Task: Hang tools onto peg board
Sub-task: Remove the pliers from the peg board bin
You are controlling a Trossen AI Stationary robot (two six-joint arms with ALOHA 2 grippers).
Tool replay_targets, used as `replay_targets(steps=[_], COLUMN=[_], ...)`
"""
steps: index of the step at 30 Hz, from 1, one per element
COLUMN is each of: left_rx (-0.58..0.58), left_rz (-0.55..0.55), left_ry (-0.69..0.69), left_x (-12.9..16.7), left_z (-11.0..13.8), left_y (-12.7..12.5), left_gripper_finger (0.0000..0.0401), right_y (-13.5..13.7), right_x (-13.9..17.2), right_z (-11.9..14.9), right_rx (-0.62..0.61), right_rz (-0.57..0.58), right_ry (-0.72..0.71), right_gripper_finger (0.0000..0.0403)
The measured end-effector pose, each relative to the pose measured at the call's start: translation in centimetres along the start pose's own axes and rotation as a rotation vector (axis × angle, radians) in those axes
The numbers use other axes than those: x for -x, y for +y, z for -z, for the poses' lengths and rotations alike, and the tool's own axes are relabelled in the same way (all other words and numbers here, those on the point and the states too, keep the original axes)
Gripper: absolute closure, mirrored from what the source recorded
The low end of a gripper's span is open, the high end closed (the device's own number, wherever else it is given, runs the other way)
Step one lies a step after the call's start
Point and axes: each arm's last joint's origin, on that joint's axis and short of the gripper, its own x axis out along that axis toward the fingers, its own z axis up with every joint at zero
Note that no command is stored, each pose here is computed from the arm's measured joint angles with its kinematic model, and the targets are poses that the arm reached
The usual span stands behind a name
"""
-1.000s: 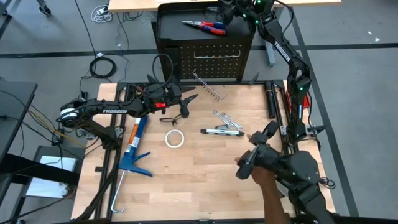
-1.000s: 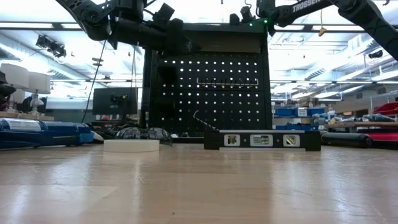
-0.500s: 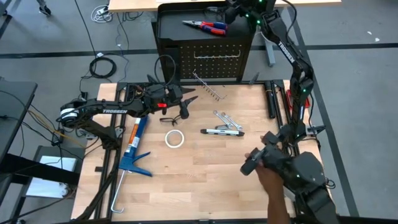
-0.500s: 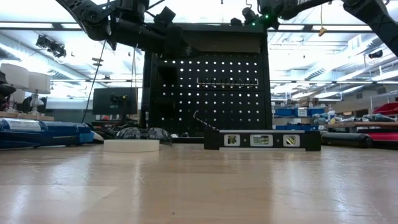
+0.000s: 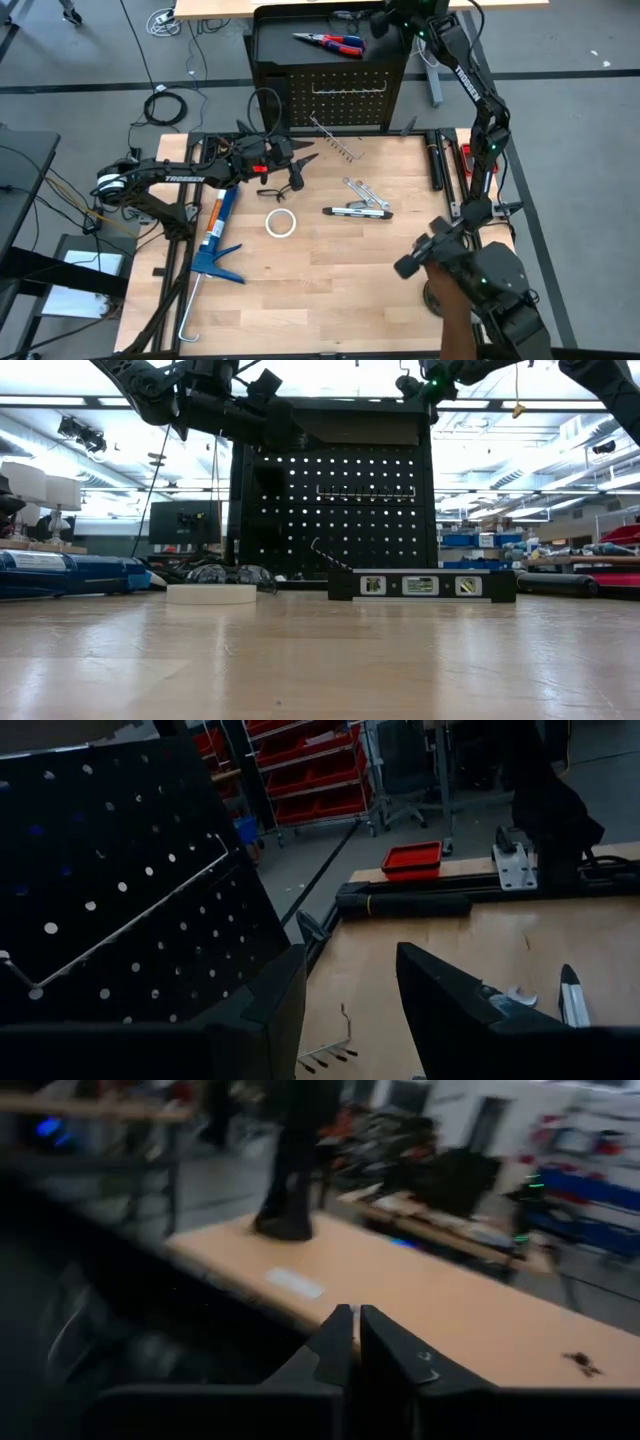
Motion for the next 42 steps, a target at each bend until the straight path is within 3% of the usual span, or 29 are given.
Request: replay_targets(steps=[7,15,20,23,26,33,36,42], left_rx=[0.001,0.002,0.008,0.022,0.061,0.052,0.024,0.001], left_rz=[-0.004,-0.004,-0.006,-0.008,-0.008,0.030,0.046,0.071], left_ry=[-0.015,-0.019,-0.025,-0.035,-0.043,-0.079,-0.097,-0.106], left_x=[0.0,0.0,0.0,0.0,0.0,0.1,0.2,0.3], left_z=[-0.1,-0.2,-0.2,-0.3,-0.4,-0.9,-1.2,-1.4], left_y=[0.0,0.0,0.1,0.1,0.1,-0.9,-1.6,-2.4], left_gripper_finger=[0.0240,0.0240,0.0240,0.0240,0.0240,0.0240,0.0240,0.0240], right_y=[1.0,0.0,-0.7,0.1,1.4,4.5,5.8,5.8], right_x=[0.1,0.6,0.9,1.1,1.1,0.1,-0.1,-0.1], right_z=[0.4,-0.2,-2.0,-3.3,-4.1,-4.3,-4.2,-4.4], right_rx=[0.015,-0.206,-0.248,-0.229,-0.159,-0.151,-0.056,0.145], right_rz=[-0.289,-0.645,-0.650,-0.598,-0.473,0.041,0.213,0.504], right_ry=[-0.008,-0.083,-0.241,-0.353,-0.437,-0.416,-0.399,-0.368], right_gripper_finger=[0.0389,0.0378,0.0380,0.0380,0.0380,0.0388,0.0393,0.0394])
